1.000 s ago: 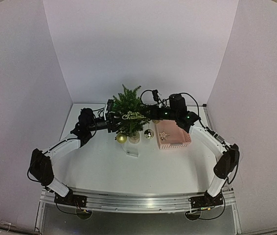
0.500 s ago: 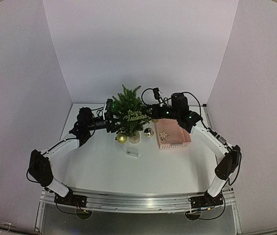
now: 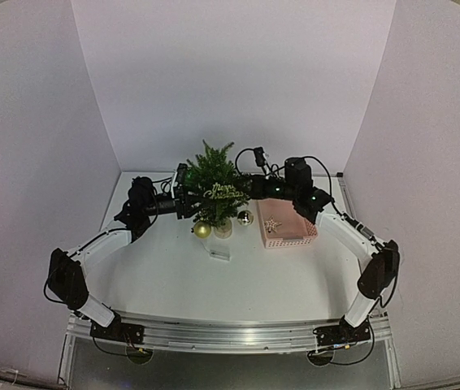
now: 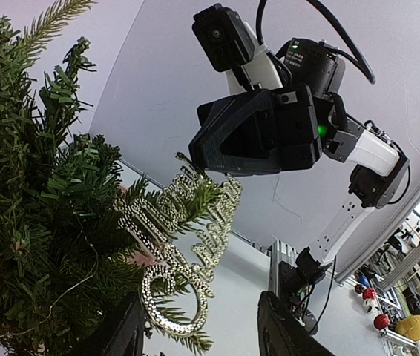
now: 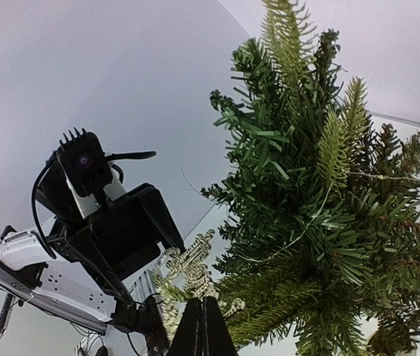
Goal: Decorate the small christmas tree
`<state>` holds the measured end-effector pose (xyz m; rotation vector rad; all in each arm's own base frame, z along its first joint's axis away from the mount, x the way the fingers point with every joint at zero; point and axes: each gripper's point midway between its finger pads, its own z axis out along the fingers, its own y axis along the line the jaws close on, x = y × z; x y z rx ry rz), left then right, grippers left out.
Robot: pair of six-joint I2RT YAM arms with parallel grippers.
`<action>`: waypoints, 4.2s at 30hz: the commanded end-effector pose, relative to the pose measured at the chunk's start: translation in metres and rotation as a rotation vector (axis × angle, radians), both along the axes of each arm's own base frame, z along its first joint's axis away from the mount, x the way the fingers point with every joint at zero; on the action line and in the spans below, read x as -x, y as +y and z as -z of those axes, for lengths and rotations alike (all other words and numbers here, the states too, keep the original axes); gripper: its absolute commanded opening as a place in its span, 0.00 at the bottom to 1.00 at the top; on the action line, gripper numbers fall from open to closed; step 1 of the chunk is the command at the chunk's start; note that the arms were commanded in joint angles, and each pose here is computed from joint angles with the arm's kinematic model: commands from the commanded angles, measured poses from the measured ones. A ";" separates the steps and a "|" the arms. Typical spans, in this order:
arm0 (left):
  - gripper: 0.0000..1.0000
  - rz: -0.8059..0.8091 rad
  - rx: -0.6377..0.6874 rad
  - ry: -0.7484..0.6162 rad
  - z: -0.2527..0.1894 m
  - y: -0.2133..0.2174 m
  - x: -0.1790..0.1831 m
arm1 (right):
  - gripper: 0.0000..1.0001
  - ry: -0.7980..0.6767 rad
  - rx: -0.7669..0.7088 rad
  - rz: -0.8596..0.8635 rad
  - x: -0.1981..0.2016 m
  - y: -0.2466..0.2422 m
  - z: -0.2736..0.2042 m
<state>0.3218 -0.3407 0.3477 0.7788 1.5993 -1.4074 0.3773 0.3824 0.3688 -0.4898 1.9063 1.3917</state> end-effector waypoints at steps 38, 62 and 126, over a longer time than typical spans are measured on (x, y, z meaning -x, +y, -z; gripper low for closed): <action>0.47 -0.119 -0.090 -0.112 0.000 0.001 -0.031 | 0.29 0.030 0.076 0.087 0.014 -0.022 0.020; 0.45 -0.087 -0.080 -0.158 -0.009 0.003 -0.020 | 0.20 0.020 0.088 0.110 0.017 -0.029 0.018; 0.86 -0.418 -0.117 -0.333 -0.046 0.099 0.021 | 0.32 0.882 0.966 0.849 0.146 -0.080 0.323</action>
